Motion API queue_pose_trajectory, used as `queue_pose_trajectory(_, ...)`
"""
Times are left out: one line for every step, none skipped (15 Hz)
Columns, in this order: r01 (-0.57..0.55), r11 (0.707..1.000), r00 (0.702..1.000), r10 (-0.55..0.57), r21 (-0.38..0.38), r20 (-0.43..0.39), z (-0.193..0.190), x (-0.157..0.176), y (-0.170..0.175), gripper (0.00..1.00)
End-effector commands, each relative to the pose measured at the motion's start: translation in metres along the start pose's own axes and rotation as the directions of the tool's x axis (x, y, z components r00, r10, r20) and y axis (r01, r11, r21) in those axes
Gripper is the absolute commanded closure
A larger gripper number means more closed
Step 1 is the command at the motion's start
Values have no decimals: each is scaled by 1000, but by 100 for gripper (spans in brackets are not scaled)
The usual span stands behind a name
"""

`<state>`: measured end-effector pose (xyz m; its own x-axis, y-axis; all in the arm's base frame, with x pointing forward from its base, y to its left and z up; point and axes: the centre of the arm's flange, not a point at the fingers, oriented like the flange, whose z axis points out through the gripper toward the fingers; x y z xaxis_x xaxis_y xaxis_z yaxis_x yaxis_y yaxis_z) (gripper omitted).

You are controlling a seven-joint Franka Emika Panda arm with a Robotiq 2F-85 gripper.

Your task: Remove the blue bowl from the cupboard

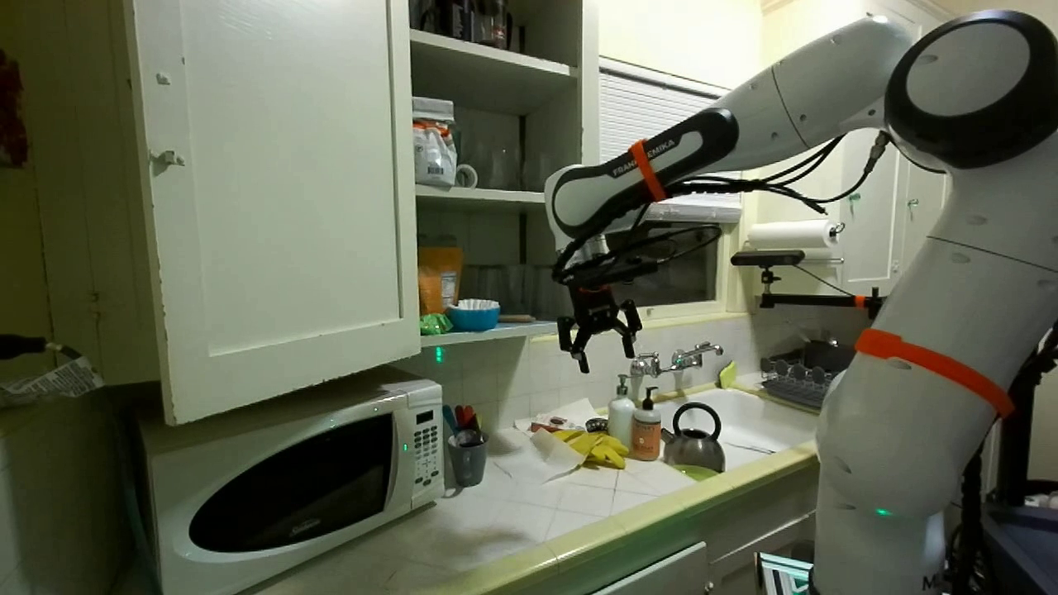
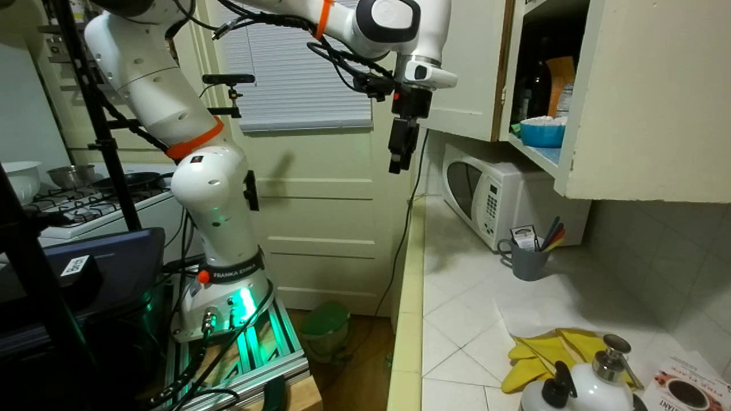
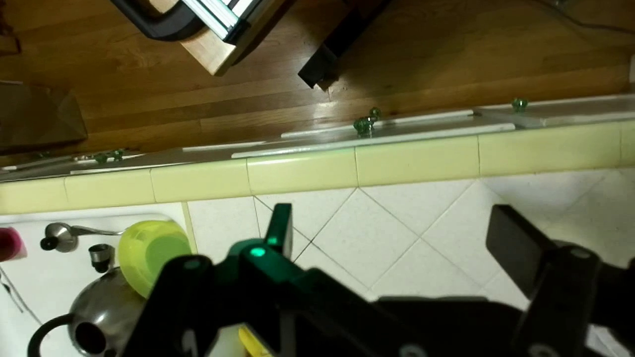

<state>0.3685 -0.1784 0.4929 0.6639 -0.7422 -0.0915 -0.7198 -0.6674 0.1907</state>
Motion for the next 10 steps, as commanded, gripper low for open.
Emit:
queue_pose_trajectory(-151,986,982,157,73,-100,-56,-5,7,0)
queue_pose_trajectory(-188,976,973,200,106,-112,-74,-6,11,0)
queue_pose_trajectory(-225,964,962,242,138,-124,-89,-6,15,0)
queue_pose_trajectory(-263,949,948,287,172,-138,-101,-5,19,0)
queue_pose_trajectory(-302,932,931,334,202,-149,-115,-6,29,0)
queue_pose_trajectory(-338,914,909,379,225,-174,-124,-8,34,0)
queue_pose_trajectory(-267,947,941,296,178,-162,-109,-6,26,0)
queue_pose_trajectory(-292,936,929,326,197,-173,-119,-7,32,0)
queue_pose_trajectory(-305,929,922,342,208,-179,-124,-7,35,0)
queue_pose_trajectory(-312,926,919,351,213,-180,-126,-8,37,0)
